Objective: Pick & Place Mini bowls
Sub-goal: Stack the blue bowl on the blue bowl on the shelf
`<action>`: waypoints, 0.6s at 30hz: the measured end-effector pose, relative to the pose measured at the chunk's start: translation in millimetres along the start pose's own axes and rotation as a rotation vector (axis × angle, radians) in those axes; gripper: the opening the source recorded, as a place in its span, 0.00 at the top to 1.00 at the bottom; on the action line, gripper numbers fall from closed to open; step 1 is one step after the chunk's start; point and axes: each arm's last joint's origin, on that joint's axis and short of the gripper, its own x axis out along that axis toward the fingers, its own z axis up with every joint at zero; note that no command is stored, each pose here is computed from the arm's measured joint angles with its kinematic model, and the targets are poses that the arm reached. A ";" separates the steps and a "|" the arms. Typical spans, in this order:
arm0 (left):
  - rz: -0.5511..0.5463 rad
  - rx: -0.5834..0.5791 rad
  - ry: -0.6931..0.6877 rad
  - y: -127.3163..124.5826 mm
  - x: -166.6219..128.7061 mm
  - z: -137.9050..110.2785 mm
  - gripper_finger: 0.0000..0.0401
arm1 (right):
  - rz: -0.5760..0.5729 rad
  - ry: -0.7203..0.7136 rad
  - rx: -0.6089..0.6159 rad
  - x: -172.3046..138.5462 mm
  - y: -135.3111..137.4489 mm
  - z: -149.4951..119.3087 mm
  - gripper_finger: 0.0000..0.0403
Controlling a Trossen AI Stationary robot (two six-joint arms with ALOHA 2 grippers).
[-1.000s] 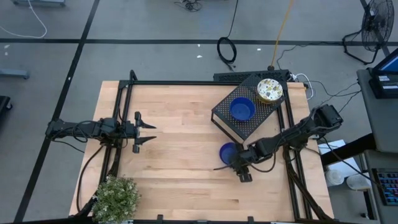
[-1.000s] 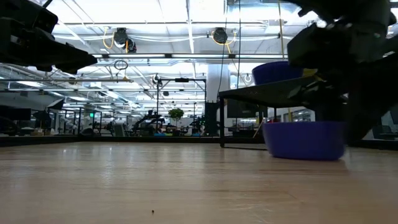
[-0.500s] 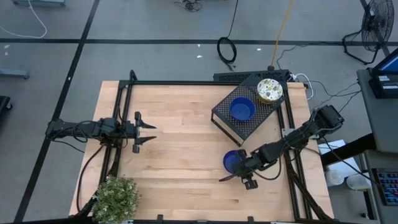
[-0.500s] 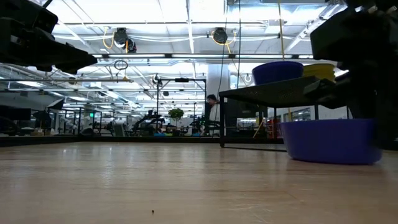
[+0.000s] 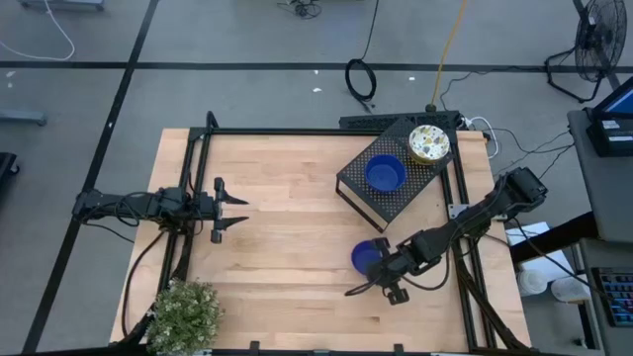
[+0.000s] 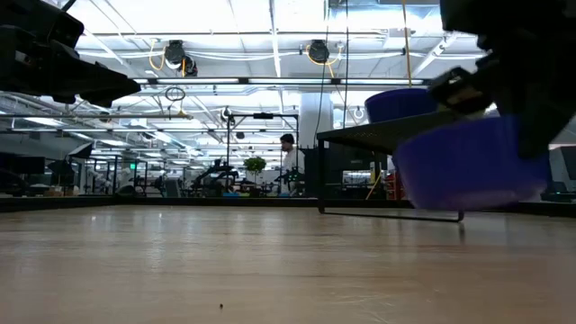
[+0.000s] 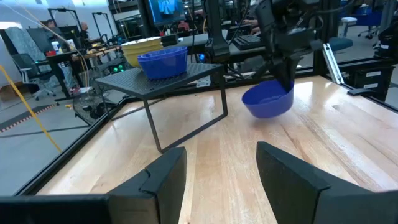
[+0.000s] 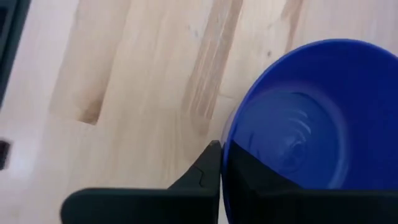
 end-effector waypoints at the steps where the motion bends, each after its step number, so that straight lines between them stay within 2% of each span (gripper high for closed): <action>1: 0.000 0.000 0.001 0.0 0.0 -0.1 0.51 | -0.009 0.002 -0.001 -3.1 0.5 2.7 0.99; 18: 0.000 0.000 0.000 0.0 0.0 -0.1 0.51 | -0.190 0.095 -0.052 -61.3 3.2 32.7 1.00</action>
